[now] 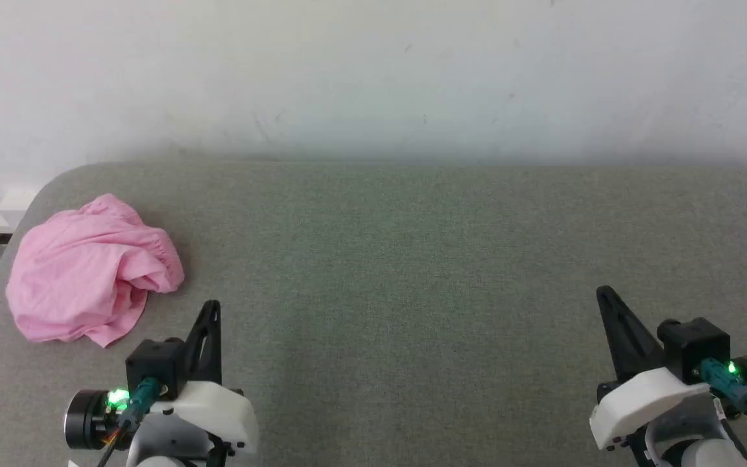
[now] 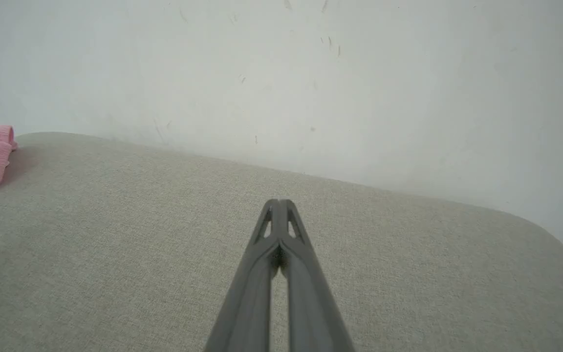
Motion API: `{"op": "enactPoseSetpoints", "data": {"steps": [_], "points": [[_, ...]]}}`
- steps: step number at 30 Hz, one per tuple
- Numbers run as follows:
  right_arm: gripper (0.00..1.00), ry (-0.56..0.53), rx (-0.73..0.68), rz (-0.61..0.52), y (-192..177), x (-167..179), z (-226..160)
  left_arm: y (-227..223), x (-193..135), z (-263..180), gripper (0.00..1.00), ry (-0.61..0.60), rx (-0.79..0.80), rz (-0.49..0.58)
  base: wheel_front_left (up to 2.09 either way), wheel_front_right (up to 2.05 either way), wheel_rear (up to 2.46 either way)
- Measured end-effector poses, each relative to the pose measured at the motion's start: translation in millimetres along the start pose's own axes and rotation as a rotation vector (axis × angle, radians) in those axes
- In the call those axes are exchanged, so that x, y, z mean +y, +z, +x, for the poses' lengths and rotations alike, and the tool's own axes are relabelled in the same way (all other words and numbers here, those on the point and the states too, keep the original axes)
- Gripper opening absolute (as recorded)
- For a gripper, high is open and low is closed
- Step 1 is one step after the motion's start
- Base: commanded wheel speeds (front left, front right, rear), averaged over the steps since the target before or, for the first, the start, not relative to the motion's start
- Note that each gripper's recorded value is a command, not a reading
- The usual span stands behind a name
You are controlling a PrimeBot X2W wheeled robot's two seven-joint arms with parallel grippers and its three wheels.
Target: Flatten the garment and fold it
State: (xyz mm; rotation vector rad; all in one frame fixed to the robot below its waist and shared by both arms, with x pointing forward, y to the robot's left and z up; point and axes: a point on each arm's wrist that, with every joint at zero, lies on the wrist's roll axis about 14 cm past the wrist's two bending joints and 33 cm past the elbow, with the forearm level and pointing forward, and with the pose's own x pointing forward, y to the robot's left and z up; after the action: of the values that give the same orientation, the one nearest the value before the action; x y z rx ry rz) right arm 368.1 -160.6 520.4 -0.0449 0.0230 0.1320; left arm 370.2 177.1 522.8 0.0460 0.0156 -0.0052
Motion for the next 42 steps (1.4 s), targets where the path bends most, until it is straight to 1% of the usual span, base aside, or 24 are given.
{"op": "enactPoseSetpoints", "data": {"steps": [31,32,42], "points": [[0.0,0.0,0.0,0.0,0.0,0.0,0.0,0.0,0.0,0.0,0.0,0.0,0.0,0.0,0.0,0.0,0.0],[1.0,0.0,0.002,0.0,-0.5,0.0,-0.2,-0.2,-0.2,0.0,1.0,-0.001,0.0,0.0,0.0,0.0,0.0],[1.0,-0.003,-0.001,0.003,-0.3,-1.1,-1.0,0.3,-1.7,-0.5,1.0,-0.005,-0.003,0.0,0.0,0.0,0.0]]}}
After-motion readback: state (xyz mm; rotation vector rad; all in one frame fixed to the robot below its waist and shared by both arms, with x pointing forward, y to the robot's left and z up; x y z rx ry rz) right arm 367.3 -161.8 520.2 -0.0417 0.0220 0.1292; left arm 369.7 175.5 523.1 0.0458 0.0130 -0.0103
